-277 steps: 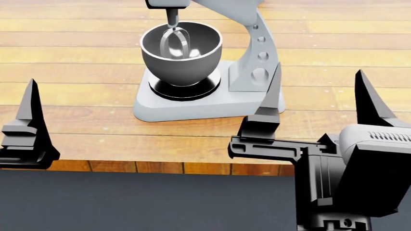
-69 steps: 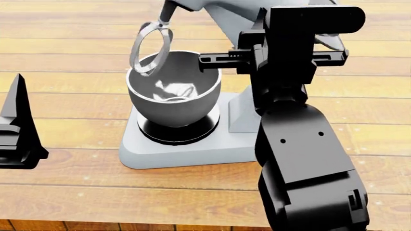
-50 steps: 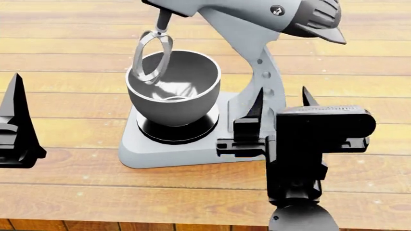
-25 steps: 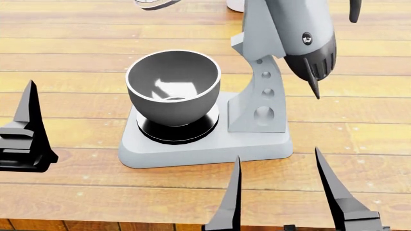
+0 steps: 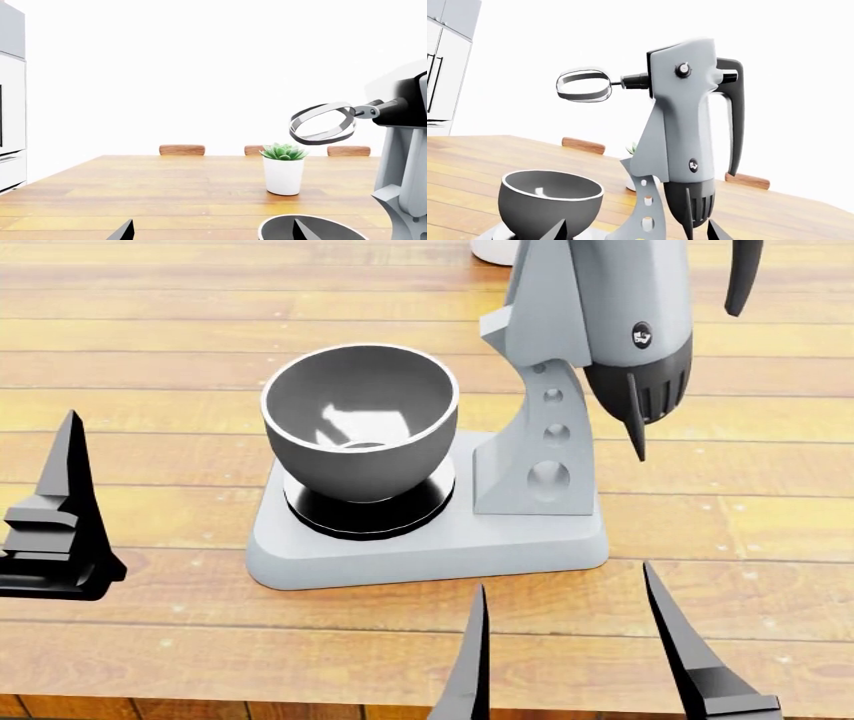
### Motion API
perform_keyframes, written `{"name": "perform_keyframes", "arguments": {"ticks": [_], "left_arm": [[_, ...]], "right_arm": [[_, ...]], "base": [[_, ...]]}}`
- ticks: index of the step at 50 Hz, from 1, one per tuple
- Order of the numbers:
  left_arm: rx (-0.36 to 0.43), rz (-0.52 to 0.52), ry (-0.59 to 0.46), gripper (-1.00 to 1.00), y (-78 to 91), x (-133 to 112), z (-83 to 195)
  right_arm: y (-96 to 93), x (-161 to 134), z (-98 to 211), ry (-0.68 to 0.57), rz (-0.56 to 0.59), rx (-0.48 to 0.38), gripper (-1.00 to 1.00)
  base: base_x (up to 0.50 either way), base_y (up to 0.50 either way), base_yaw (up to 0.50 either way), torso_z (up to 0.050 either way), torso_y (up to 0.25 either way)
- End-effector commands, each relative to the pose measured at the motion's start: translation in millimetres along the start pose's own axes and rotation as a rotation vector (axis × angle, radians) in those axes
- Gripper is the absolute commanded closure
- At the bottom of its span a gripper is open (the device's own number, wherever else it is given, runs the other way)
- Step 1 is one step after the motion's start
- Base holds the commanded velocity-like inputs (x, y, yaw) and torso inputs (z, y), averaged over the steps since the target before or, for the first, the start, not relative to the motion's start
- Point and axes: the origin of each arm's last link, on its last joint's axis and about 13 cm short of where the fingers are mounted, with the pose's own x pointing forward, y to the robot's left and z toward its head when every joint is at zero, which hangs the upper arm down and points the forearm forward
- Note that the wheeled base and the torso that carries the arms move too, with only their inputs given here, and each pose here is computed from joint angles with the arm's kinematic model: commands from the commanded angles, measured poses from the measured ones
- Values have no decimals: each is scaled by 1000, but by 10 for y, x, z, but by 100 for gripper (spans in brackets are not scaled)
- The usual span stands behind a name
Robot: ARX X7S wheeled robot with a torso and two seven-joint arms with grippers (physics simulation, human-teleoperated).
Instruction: Open the stand mixer head.
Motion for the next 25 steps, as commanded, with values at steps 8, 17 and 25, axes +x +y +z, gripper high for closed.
{"name": "perform_keyframes", "arguments": {"ticks": [8, 17, 25], "left_arm": [[0, -1, -2, -100, -3, -3, 9], [0, -4, -2, -100, -2, -5, 10], [0, -6, -1, -100, -5, -3, 4]], "right_arm": [[13, -6, -16, 6, 16, -10, -100], [21, -11, -21, 9, 22, -13, -100], [24, -16, -25, 10, 30, -15, -100]], "base": [[0, 0, 0, 0, 0], [0, 0, 0, 0, 0], [0, 0, 0, 0, 0]]}}
